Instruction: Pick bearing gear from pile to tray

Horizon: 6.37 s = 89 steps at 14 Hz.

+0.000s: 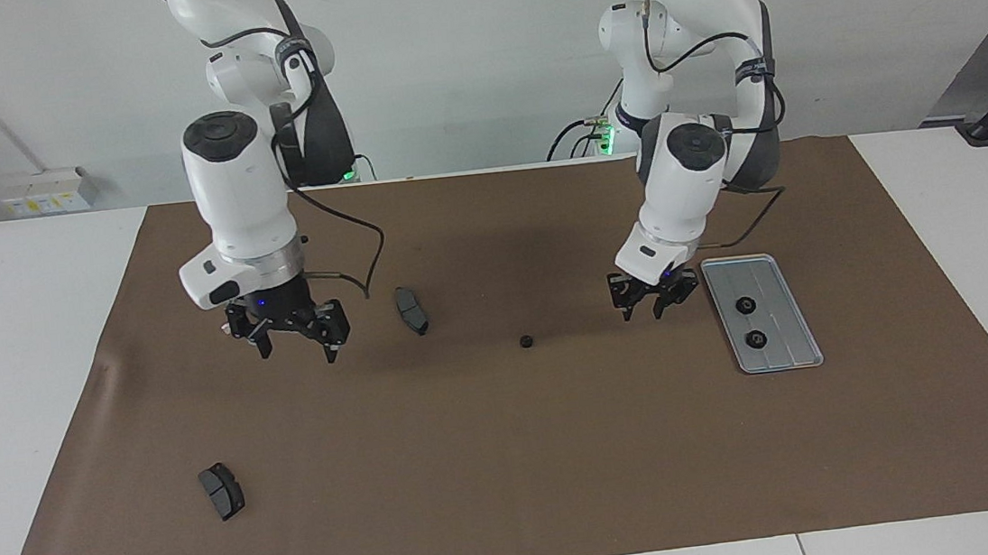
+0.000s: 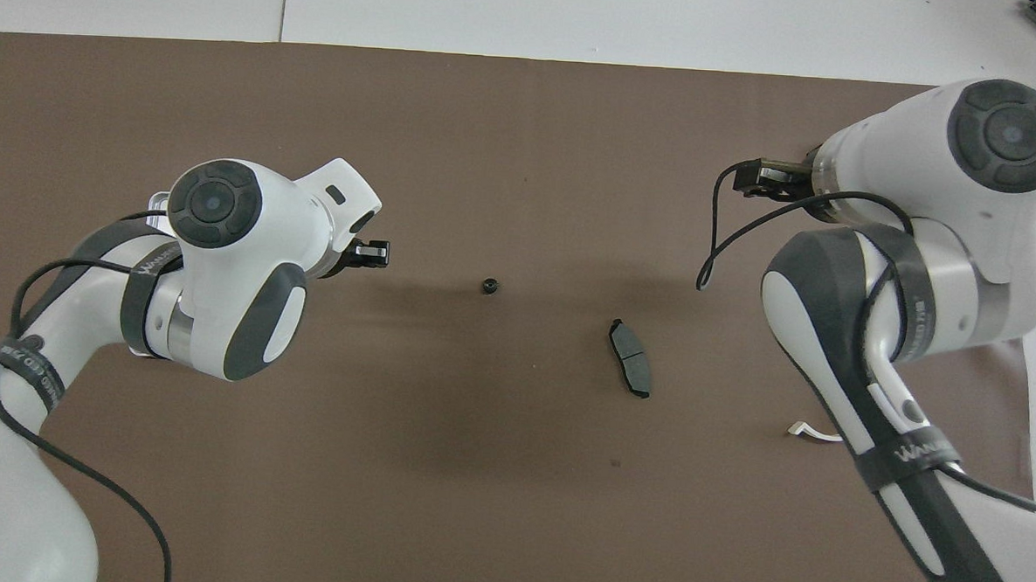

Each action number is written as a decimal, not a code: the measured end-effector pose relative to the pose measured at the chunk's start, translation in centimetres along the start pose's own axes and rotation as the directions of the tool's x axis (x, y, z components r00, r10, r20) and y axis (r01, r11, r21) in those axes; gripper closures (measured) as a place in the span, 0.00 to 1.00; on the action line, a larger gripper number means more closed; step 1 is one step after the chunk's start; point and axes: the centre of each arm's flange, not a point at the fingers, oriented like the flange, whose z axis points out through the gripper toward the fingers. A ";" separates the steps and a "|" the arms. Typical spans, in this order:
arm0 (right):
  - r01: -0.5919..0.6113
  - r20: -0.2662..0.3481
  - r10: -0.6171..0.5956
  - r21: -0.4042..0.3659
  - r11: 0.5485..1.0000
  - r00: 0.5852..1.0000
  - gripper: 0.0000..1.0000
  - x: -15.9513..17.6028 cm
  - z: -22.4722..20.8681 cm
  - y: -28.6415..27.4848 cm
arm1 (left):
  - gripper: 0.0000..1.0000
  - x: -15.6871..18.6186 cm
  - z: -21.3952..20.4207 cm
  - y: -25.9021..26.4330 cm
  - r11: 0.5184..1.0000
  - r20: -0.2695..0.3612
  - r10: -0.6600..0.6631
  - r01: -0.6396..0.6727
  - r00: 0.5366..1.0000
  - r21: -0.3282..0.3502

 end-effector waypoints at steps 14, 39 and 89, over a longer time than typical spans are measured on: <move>0.053 0.178 -0.055 0.021 0.998 0.982 0.00 -4.9 -12.7 14.9 | 0.48 2.2 4.0 12.5 0.997 -0.031 -0.031 0.029 0.999 -0.075; 0.101 0.213 -0.105 0.030 0.994 0.972 0.00 -5.9 -14.0 12.4 | 0.56 -2.2 8.1 15.0 0.999 0.054 -0.005 0.007 0.999 -0.035; 0.093 0.207 -0.105 0.066 0.993 0.973 0.00 -5.9 -14.4 12.0 | 0.70 2.6 2.2 -28.7 0.978 0.137 0.209 -0.211 0.968 -0.001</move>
